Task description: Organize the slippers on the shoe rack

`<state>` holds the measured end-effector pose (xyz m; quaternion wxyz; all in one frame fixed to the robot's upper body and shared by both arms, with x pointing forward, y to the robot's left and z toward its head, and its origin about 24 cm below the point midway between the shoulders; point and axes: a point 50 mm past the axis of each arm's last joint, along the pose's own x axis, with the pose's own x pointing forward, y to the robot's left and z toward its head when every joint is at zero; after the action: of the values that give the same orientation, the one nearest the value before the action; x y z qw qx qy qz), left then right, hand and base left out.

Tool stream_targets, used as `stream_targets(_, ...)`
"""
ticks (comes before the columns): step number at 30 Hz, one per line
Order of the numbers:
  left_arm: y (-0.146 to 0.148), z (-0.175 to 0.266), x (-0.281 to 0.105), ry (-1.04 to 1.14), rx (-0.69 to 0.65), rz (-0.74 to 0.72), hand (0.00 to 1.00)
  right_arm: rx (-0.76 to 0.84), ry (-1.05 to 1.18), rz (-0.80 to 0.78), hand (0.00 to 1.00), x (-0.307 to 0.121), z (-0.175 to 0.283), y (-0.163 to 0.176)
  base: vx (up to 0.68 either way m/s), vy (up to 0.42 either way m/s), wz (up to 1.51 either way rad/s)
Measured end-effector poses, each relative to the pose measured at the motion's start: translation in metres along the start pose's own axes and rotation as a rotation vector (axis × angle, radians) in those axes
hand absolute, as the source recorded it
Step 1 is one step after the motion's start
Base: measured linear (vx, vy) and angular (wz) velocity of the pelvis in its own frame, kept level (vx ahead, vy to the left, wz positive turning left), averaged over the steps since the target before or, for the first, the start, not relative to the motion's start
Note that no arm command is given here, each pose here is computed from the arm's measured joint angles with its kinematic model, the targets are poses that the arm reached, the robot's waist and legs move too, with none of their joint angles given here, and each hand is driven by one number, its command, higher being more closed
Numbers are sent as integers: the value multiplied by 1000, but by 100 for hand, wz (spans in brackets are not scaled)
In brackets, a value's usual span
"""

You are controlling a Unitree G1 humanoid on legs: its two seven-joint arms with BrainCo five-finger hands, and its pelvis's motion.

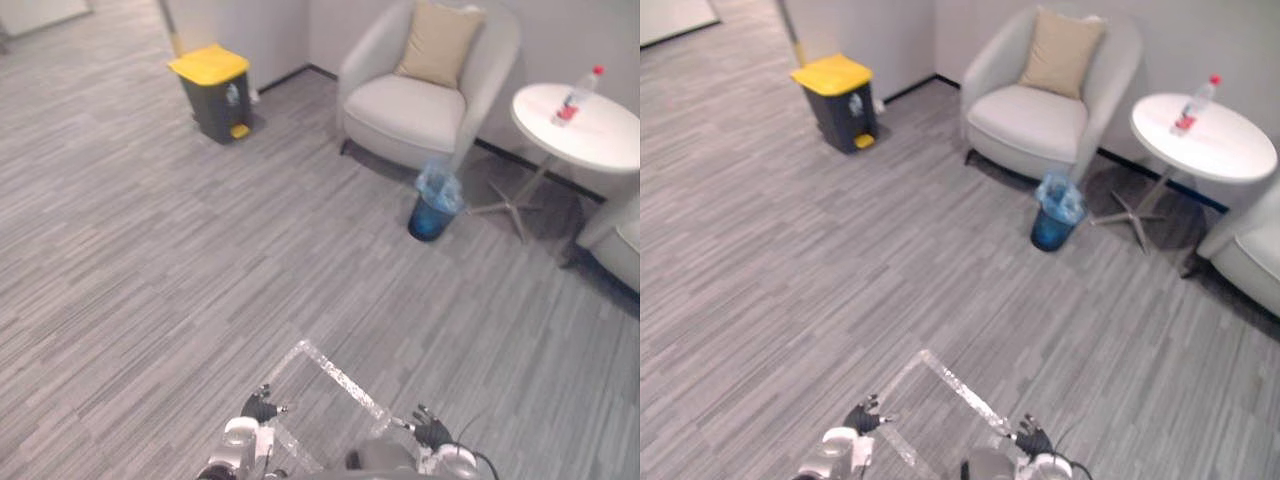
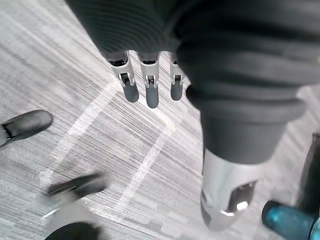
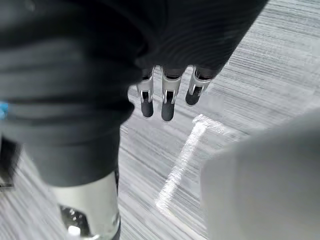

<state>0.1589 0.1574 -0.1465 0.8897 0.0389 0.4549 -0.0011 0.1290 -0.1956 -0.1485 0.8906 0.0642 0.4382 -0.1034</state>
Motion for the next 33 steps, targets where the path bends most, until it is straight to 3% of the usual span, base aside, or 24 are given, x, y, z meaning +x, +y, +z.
stream_targets(6,-29,-6,-5,-2,-107,-58,0,-13,-7,16,0,-3,-3,3,318,-139,-22)
stream_targets(12,-24,-9,-8,-21,-161,-39,0,-27,15,23,0,-5,-10,5,236,16,-77)
stream_targets(19,-27,-16,-9,6,-139,-41,0,-10,65,-28,0,-8,-21,-8,343,190,-64)
stream_targets(23,-1,-24,-9,34,-48,6,0,60,87,-30,0,-8,-28,2,192,164,-49)
stream_targets(27,5,-26,-9,47,-6,9,0,79,86,-40,0,-7,-26,0,40,10,-46)
stream_targets(33,-1,-28,-9,64,16,-9,0,68,121,-109,0,-8,-29,-24,-53,-91,-67)
